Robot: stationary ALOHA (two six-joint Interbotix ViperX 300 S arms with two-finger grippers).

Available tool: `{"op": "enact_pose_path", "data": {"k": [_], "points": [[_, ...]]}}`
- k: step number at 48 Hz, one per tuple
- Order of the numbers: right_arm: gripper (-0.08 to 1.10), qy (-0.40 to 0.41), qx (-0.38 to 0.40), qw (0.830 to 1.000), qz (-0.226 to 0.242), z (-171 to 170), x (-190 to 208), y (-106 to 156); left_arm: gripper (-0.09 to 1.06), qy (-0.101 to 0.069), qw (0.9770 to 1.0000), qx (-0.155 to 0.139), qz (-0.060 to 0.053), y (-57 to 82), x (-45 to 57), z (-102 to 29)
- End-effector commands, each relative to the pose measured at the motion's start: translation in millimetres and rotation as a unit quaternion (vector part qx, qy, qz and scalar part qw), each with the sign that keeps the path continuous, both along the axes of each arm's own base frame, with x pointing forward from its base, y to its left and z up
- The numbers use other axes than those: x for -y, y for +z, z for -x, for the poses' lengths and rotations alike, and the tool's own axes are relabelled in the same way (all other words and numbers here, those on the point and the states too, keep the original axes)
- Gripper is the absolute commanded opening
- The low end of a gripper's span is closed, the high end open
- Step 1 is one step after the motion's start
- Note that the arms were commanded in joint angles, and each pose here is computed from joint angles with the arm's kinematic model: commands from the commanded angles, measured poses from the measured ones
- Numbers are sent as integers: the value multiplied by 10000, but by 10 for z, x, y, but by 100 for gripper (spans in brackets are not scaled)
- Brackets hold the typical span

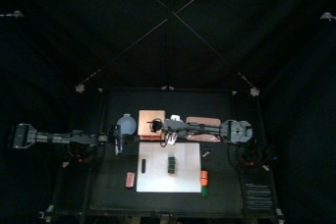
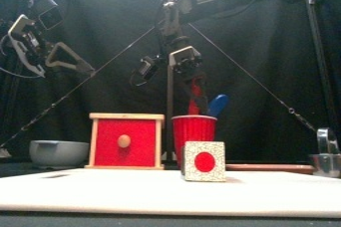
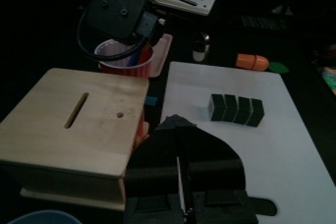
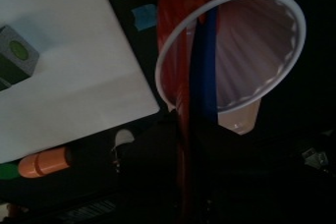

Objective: Place sushi on board then cut the sushi with the knife then place the pieces on the plate
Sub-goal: Grasp knife edge with left hand

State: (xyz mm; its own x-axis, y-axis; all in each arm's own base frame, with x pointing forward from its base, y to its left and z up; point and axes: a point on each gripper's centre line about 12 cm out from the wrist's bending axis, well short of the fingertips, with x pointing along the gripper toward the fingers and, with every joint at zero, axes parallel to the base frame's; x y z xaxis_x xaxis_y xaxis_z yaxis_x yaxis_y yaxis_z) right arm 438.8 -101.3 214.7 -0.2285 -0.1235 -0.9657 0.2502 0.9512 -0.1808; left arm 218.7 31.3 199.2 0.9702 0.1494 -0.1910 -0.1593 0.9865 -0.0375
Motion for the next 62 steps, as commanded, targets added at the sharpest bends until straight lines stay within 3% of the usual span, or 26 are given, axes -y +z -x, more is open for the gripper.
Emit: {"op": "enact_pose_path", "data": {"k": [1, 31, 48, 62], "points": [[40, -26, 376, 9993, 61, 43, 25, 319, -3, 28, 10000, 69, -3, 44, -15, -24], [40, -68, 903, 9955, 291, 195, 51, 847, -3, 35, 9999, 129, -19, 84, -21, -45], [40, -123, 1641, 9851, 500, 540, 9, 1520, -3, 90, 9998, 160, -17, 102, -45, -45], [40, -82, 2527, 9615, 1081, 970, -73, 2070, -3, 99, 9989, 465, -53, 246, -45, -15]]}}
